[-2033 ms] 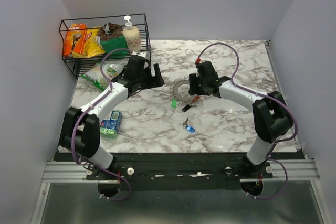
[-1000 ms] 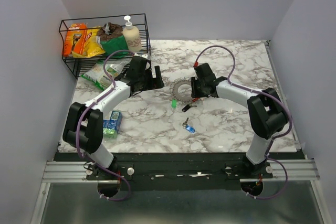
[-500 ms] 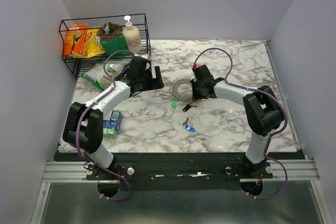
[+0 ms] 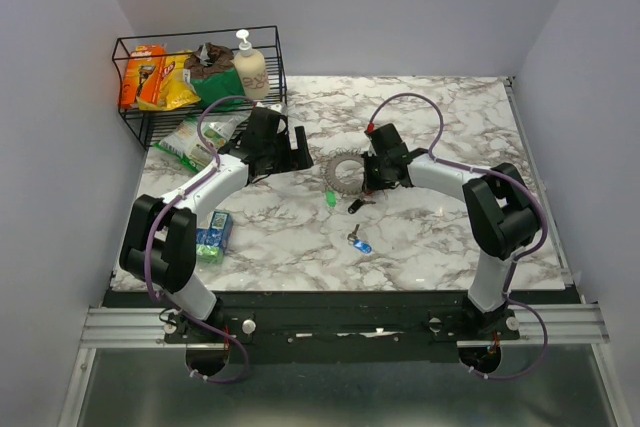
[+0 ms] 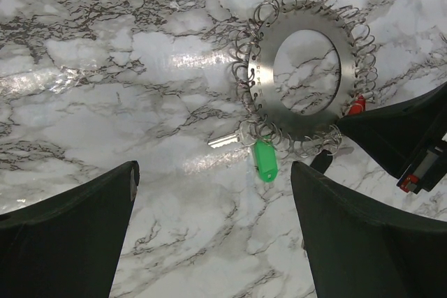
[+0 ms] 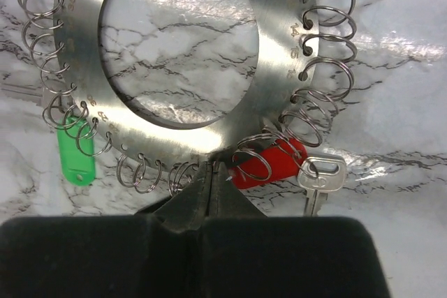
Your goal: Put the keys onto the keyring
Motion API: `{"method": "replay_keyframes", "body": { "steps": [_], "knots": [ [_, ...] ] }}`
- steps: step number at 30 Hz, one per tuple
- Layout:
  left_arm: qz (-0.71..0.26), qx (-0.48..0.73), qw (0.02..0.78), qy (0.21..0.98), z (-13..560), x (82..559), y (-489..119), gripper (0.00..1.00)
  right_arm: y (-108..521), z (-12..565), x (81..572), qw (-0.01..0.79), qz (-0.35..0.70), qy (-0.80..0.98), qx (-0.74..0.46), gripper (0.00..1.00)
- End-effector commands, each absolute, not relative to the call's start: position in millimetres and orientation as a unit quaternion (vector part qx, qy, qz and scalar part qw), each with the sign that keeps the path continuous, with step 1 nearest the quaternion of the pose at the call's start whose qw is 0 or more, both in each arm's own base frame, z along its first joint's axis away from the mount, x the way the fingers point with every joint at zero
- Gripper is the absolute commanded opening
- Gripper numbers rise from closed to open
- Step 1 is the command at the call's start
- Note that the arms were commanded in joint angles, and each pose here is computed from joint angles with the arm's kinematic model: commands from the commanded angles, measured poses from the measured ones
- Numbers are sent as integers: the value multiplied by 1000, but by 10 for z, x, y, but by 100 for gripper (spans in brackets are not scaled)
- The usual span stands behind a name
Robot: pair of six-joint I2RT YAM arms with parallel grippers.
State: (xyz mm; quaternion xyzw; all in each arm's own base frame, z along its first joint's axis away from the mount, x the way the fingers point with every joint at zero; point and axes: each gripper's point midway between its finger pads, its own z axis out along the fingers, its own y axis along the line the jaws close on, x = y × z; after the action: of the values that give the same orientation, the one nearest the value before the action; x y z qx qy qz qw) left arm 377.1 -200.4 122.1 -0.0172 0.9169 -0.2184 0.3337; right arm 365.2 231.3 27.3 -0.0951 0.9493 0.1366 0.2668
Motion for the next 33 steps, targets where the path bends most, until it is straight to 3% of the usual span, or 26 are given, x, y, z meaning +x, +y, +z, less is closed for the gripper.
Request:
{"method": "replay_keyframes", "body": {
  "steps": [1, 6, 15, 18, 21, 33],
  "knots": [
    [-231, -11, 324, 917, 1200, 3767, -2075, 99, 2516, 312, 3598, 254, 204, 942, -78, 1],
    [-243, -8, 321, 915, 1201, 3775, -2130, 99, 2788, 423, 3558, 246, 280, 925, -71, 1],
    [-238, -6, 316, 918, 1160, 3758, -2115, 99, 2908, 579, 3480, 261, 293, 914, -106, 7],
    [-239, -6, 312, 919, 1126, 3738, -2120, 99, 2855, 675, 3502, 281, 283, 910, -113, 40],
    [-238, -7, 309, 921, 1115, 3729, -2120, 99, 2784, 738, 3561, 294, 260, 913, -112, 55],
    [-231, 6, 279, 932, 979, 3686, -2331, 99, 2871, 963, 4072, 338, 218, 908, -118, 55]
  ]
}}
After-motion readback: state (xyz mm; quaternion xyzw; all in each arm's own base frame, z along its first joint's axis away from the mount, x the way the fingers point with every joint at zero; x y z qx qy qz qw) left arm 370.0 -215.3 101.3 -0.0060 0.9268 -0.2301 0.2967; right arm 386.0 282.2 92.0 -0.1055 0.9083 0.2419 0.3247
